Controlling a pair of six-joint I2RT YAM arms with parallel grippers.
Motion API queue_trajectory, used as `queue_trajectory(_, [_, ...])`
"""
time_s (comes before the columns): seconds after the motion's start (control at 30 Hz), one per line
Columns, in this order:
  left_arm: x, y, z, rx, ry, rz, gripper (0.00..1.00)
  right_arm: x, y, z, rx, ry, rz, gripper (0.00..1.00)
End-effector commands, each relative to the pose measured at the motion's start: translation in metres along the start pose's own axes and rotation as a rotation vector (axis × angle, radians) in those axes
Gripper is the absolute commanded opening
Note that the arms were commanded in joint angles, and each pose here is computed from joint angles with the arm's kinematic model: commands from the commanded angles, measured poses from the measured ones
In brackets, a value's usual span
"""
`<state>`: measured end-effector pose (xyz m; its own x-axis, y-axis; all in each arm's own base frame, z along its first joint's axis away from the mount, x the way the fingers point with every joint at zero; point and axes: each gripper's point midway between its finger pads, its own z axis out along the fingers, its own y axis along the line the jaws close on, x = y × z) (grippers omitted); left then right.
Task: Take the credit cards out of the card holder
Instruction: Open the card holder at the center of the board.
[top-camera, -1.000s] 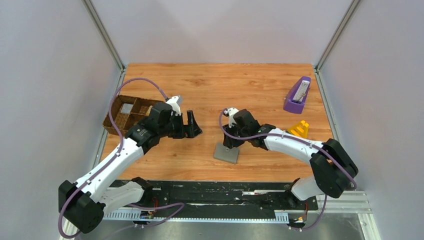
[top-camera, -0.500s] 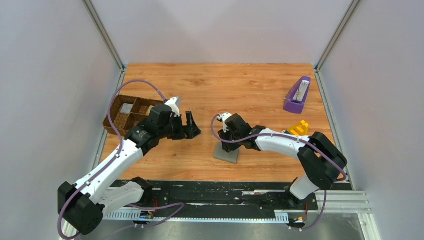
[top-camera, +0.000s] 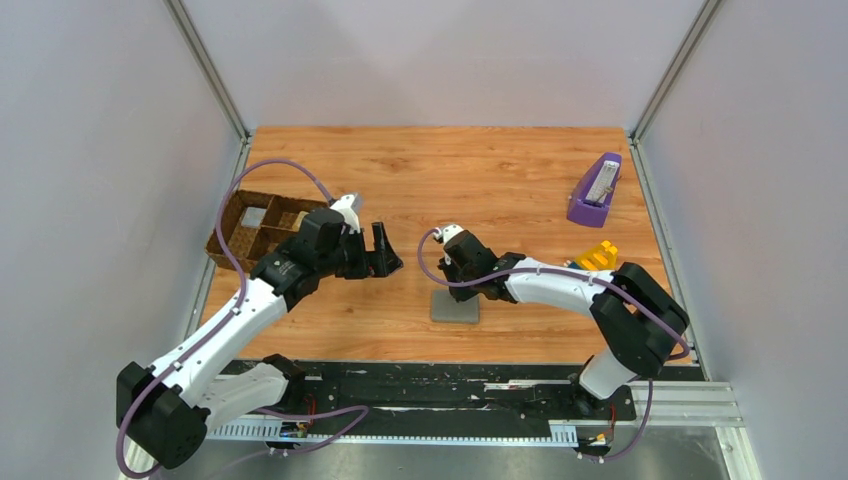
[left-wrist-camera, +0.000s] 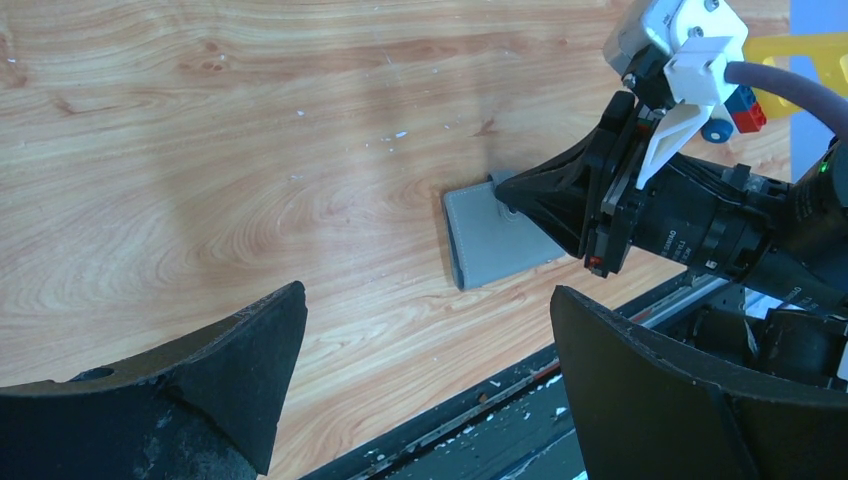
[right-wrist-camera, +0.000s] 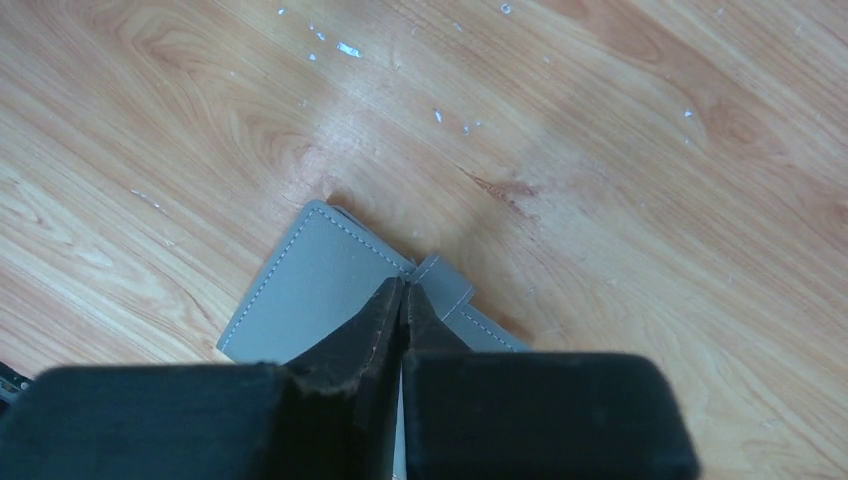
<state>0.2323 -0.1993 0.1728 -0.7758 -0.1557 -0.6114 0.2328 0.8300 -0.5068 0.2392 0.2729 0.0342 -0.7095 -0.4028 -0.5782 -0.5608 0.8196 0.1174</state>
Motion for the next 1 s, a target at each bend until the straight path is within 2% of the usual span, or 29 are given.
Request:
queue_trajectory(0.0, [-0.005,-0.004,0.004,0.015,-0.019,-0.005,1.0,0.006,0.001,-0.003,0.024,0.029,0.06,0.0])
queue_trajectory(0.13, [-0.002,-0.004,0.007,0.021,0.0,-0.002,1.0,-0.006,0.008,-0.014,-0.004,-0.005,0.099,0.01])
queue_trajectory(0.3, [0.001,-0.004,0.01,0.026,0.018,-0.005,1.0,-0.016,0.014,-0.026,-0.051,-0.04,0.036,0.23])
queue_trajectory(0.47, [0.001,-0.004,0.009,0.027,0.013,-0.006,1.0,-0.004,0.023,-0.025,-0.113,0.006,-0.002,0.34])
queue_trajectory(0.77, [0.002,-0.004,0.009,0.027,0.013,-0.012,1.0,0.012,0.011,-0.014,-0.05,0.055,-0.009,0.34])
queue_trajectory(0.97, [0.003,-0.004,0.01,0.028,0.018,-0.017,1.0,0.034,-0.002,-0.003,0.067,0.114,-0.033,0.29])
